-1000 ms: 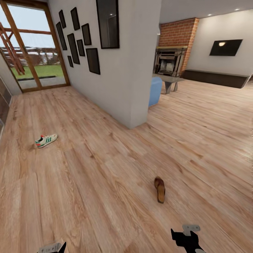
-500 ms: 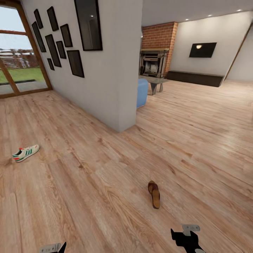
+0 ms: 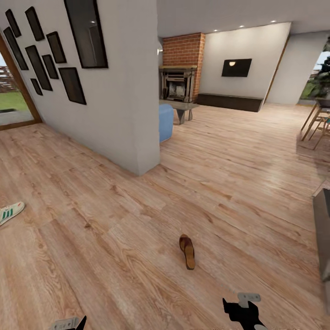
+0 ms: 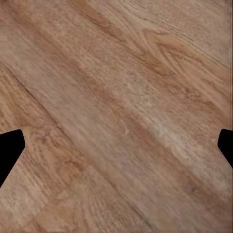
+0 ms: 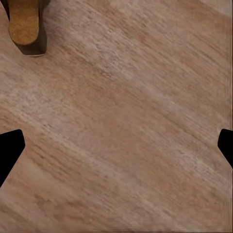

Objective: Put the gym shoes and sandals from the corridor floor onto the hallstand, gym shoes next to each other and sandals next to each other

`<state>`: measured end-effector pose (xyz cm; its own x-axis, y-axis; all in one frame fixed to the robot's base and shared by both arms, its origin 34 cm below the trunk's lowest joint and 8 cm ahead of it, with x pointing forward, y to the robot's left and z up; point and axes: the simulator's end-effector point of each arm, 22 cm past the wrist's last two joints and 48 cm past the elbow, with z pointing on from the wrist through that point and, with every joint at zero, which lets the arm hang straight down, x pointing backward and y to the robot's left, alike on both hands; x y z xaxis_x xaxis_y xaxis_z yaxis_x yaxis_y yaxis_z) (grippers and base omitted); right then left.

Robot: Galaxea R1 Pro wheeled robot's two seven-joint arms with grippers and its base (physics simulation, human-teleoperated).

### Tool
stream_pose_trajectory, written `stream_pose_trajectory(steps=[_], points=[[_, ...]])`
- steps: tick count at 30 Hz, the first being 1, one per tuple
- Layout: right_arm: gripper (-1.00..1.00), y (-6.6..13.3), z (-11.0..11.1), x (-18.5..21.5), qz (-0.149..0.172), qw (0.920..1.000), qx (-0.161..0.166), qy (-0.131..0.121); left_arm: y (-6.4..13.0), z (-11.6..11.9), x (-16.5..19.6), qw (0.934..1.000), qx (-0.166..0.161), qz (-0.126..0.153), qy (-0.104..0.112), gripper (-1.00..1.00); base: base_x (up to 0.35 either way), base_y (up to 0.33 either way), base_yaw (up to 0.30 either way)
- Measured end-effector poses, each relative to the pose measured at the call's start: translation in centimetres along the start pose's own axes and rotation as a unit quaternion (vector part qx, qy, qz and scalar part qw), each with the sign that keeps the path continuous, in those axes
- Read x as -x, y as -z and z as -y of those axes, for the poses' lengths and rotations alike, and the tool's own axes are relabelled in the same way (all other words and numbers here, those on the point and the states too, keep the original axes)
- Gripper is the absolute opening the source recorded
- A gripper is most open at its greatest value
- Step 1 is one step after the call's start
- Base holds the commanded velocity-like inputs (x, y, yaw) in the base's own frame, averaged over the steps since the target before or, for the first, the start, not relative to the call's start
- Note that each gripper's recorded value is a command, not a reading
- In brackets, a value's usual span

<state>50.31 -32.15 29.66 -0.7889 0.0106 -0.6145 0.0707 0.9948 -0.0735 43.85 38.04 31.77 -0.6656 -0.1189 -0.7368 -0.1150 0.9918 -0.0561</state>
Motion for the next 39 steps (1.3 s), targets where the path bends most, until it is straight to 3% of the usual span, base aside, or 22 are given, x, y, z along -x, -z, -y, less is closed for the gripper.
stream_pose_trajectory(steps=[14,24,39], points=[[1.0,0.03,-0.12,0.05,0.001,1.0,0.001,-0.001,0.01,0.0,0.06,1.0,0.0,0.001,0.0,1.0,0.094,0.098,-0.203],[1.0,0.02,-0.13,0.06,0.001,1.0,0.001,0.0,0.01,-0.01,0.06,1.0,0.0,0.001,0.0,1.0,0.185,0.214,-0.03],[1.0,0.01,-0.12,0.04,0.0,1.0,0.001,-0.001,0.01,-0.11,0.07,1.0,0.001,0.001,0.0,1.0,0.024,0.023,0.0]])
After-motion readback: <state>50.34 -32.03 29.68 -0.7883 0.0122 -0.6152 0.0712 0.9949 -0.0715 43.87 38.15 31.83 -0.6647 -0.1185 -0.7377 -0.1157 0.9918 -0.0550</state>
